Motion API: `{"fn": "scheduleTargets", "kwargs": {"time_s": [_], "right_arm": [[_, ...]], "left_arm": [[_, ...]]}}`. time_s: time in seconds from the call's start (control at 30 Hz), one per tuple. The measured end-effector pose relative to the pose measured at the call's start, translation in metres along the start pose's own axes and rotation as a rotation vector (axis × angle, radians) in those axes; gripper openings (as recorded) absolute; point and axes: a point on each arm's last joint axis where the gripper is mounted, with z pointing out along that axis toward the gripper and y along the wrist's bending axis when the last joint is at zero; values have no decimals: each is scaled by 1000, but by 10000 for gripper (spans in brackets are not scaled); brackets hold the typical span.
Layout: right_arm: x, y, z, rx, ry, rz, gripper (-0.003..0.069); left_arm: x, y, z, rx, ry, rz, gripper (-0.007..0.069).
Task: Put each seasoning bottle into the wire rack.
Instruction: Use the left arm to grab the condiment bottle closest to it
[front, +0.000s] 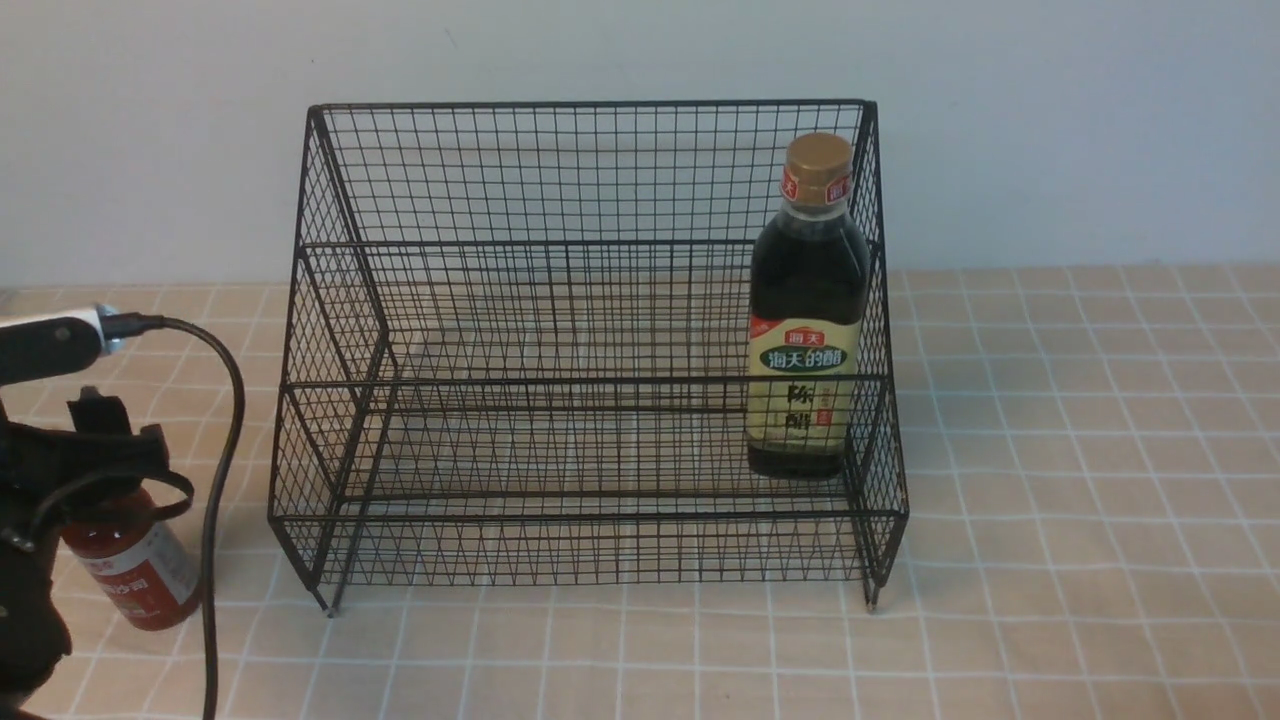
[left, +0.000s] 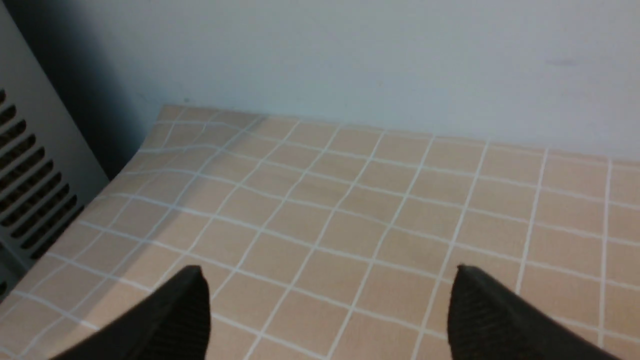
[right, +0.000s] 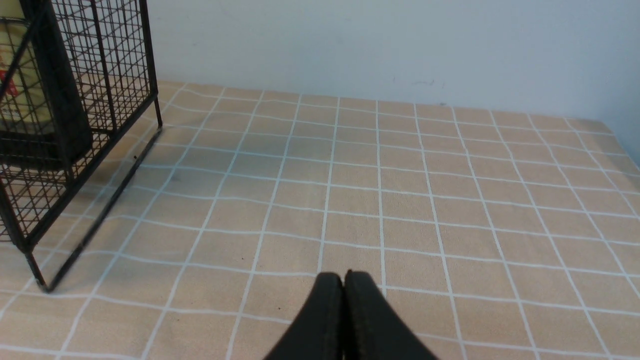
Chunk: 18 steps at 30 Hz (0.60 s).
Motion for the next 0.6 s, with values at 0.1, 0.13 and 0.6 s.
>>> {"fn": "scheduleTargets", "kwargs": {"time_s": [0.1,0.13,0.6], "right_arm": [[0,0,0,0,0,0,-9],[0,0,0,0,0,0,-9],[0,0,0,0,0,-9,-9]], "left_arm": [[9,-3,6,-4,39,19,582],[11,-3,7,-6,47,24,582],[14,-9,10,49,44,96,280]]}}
